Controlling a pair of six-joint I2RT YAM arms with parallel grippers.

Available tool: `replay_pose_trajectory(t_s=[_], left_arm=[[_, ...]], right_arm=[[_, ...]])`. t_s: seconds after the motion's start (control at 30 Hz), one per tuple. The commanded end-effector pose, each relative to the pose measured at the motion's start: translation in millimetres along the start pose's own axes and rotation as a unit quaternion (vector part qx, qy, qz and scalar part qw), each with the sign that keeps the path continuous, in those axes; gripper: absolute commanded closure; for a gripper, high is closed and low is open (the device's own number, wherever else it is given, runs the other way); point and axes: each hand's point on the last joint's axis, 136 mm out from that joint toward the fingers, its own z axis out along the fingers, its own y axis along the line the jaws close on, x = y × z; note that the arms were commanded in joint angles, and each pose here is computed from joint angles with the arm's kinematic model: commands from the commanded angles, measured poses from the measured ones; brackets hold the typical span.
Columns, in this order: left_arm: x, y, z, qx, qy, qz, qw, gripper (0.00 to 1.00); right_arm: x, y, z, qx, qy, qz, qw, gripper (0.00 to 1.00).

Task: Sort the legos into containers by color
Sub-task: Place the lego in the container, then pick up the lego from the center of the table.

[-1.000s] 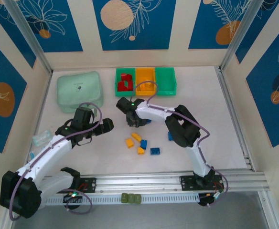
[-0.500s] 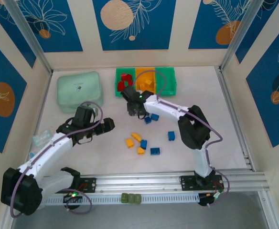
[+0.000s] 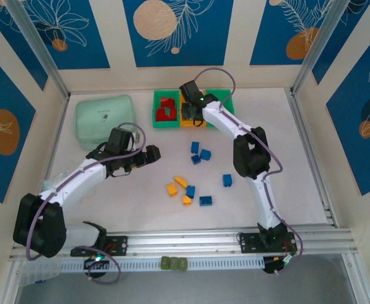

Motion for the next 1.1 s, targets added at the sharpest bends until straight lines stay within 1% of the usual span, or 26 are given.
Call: replay_pose_trajectory(t_s=[0.0,0.07,0.1,0.2,0.3,0.43,0.53,0.6,0.73,0.87,0.97,1.07], left_arm=[[-13.8,-16.7,-4.4,0.023,-0.011,0.018,1.000,0.01],[-15.9,-18.3,-5.3,0.024,-0.013,0.018,0.999,0.01],[-16.2,-19.0,-5.8,0.025,-0.014,0.019,0.999,0.01],[-15.1,-19.7,-7.9,0.027,-0.013,0.016,0.999,0.01],[-10.2,-17.7,-13.4,0.025,-0.013,0.017,0.999,0.01],[3.0,-4.8,-22.2,0.007,-0.012,0.016,1.000,0.01],[14.7,5.1,-30.2,-0.007,-0.009,0.015,1.000,0.01],[21.2,10.6,-35.5,-0.013,-0.011,0.010,1.000,0.01],[36.0,23.1,-44.4,-0.025,-0.015,-0.005,1.000,0.01],[47.2,32.7,-52.4,-0.031,-0.022,-0.019,0.999,0.01],[54.9,40.0,-56.8,-0.039,-0.025,-0.027,0.999,0.01],[61.0,45.4,-58.4,-0.041,-0.026,-0.035,0.998,0.01]], right_arm=[[-8.7,4.5,9.0,-0.011,0.015,-0.021,1.000,0.53],[-18.2,7.4,6.2,-0.014,0.010,-0.027,0.999,0.45],[-21.8,9.8,2.2,-0.020,0.007,-0.030,0.999,0.43],[-22.6,13.2,-14.3,-0.024,0.006,-0.035,0.999,0.42],[-7.0,18.3,-35.5,-0.037,0.017,-0.045,0.998,0.42],[34.6,28.2,-66.8,-0.057,0.033,-0.079,0.995,0.41],[78.2,34.3,-84.5,-0.084,0.071,-0.098,0.989,0.39],[108.8,39.6,-93.6,-0.108,0.097,-0.118,0.982,0.38],[171.0,45.6,-108.4,-0.118,0.131,-0.185,0.967,0.36],[225.6,49.7,-118.2,-0.139,0.176,-0.219,0.950,0.35],[254.2,46.1,-119.7,-0.135,0.198,-0.242,0.940,0.35],[272.4,43.4,-118.9,-0.135,0.217,-0.250,0.934,0.35]])
